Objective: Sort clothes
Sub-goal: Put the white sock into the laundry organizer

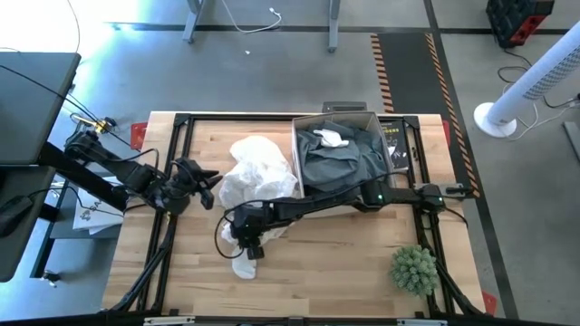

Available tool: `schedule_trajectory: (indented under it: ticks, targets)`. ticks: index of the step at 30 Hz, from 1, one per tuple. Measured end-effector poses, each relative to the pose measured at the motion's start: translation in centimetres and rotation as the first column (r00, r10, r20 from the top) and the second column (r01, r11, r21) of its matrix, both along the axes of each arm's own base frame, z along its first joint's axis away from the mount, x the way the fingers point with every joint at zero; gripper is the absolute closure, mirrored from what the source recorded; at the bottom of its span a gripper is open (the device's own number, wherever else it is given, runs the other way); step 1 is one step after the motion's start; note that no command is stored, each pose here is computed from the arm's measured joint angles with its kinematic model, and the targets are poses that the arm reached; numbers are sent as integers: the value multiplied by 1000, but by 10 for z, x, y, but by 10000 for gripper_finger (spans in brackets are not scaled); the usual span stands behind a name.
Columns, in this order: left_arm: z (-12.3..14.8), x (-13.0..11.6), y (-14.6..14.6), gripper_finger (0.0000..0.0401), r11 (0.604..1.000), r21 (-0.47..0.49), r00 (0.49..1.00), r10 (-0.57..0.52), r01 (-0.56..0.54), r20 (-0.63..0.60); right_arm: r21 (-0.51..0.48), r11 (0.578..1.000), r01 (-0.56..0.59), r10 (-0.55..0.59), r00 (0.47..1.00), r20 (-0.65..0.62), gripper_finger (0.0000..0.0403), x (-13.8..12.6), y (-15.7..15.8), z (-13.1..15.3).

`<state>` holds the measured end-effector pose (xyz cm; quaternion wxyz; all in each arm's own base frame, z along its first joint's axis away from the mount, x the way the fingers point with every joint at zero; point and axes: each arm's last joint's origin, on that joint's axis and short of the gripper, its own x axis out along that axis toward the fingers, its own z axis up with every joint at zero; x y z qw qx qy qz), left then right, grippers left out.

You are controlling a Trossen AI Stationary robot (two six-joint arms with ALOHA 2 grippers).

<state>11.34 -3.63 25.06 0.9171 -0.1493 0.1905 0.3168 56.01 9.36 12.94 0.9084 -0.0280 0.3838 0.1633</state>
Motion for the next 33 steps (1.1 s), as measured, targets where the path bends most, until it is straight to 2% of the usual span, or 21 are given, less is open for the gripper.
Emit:
schedule_trajectory:
  ticks: [3,7,11,14,17,22,25,28,31,33]
  targets:
    - [-1,1,0,302,1000,7,1000,2,-1,-10,9,1000,11,-11,1000,-9,296,0,-4,-2]
    - [-2,2,-1,302,1000,14,1000,5,-5,-17,-31,999,6,-6,1000,3,385,1,-6,-2]
    - [-3,2,-1,302,1000,19,1000,5,-4,-28,-118,992,41,-40,999,9,396,-2,0,4]
    - [-5,0,0,302,1000,19,998,-4,5,-61,-176,981,84,-83,996,13,398,-8,8,33]
    - [-8,-4,2,302,1000,6,995,8,-8,-100,-275,949,155,-135,987,89,400,-24,15,89]
    - [-12,-10,5,302,999,1,989,50,-51,-136,-450,833,322,-205,935,289,401,-61,12,189]
    - [-13,-11,5,302,999,1,988,54,-54,-143,-488,745,455,-282,877,388,402,-94,0,244]
    - [-13,-10,5,302,999,2,988,54,-54,-148,-510,633,582,-360,805,472,402,-137,-13,297]
    - [-15,-8,4,302,998,1,987,59,-60,-152,-544,533,649,-437,761,480,402,-176,-29,326]
    - [-16,-6,3,302,998,4,985,63,-63,-159,-555,486,675,-504,735,453,402,-198,-46,334]
